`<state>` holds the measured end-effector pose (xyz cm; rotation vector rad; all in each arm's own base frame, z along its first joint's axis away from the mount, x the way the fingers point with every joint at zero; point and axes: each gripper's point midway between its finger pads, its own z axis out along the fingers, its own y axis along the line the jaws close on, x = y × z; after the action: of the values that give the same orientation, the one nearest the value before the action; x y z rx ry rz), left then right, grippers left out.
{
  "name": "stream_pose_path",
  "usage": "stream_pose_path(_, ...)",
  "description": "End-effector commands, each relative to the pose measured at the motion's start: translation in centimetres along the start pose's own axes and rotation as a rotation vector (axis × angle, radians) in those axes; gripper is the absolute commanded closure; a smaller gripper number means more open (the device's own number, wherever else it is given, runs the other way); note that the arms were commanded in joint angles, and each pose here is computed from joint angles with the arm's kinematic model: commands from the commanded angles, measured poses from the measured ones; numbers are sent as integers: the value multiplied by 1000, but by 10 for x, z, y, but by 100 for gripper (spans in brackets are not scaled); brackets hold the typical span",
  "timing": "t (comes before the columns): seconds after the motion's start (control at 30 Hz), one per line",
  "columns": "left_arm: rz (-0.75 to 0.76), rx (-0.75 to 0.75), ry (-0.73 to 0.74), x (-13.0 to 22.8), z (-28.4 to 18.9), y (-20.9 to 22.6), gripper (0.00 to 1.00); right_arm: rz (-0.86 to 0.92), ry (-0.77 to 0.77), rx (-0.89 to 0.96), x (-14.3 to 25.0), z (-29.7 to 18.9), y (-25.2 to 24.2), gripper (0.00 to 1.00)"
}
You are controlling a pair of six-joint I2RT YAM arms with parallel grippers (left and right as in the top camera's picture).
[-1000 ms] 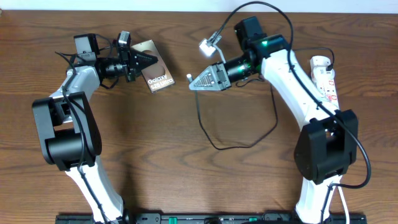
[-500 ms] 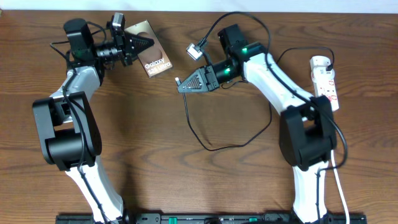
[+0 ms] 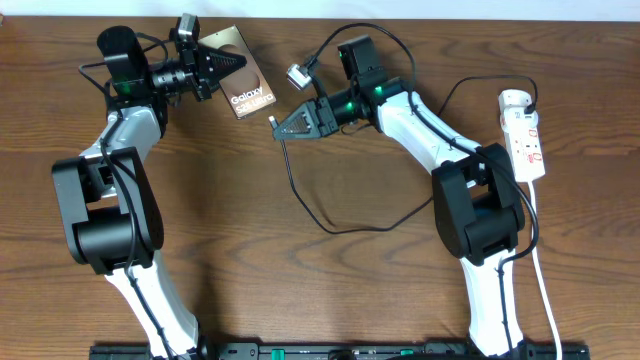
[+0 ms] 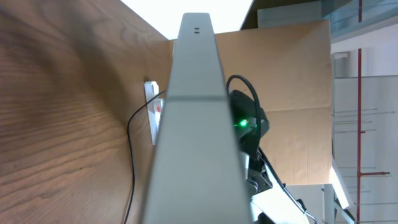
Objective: Plug charger to phone and switch on socket
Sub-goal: 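Lift the cable plug with the right gripper toward the phone's bottom, then push the cable plug into the phone's bottom port with the right gripper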
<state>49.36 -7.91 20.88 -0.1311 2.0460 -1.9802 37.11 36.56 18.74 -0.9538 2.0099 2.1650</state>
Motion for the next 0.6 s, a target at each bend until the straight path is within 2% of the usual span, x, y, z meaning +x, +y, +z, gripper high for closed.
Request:
stream_pose_path(0.0, 44, 11, 23, 2, -1, -13, 93, 77, 14, -29, -2, 3, 7, 99)
stream_pose_path(0.57, 78, 15, 32, 3, 3, -17, 93, 91, 6, -9, -5, 3, 4, 99)
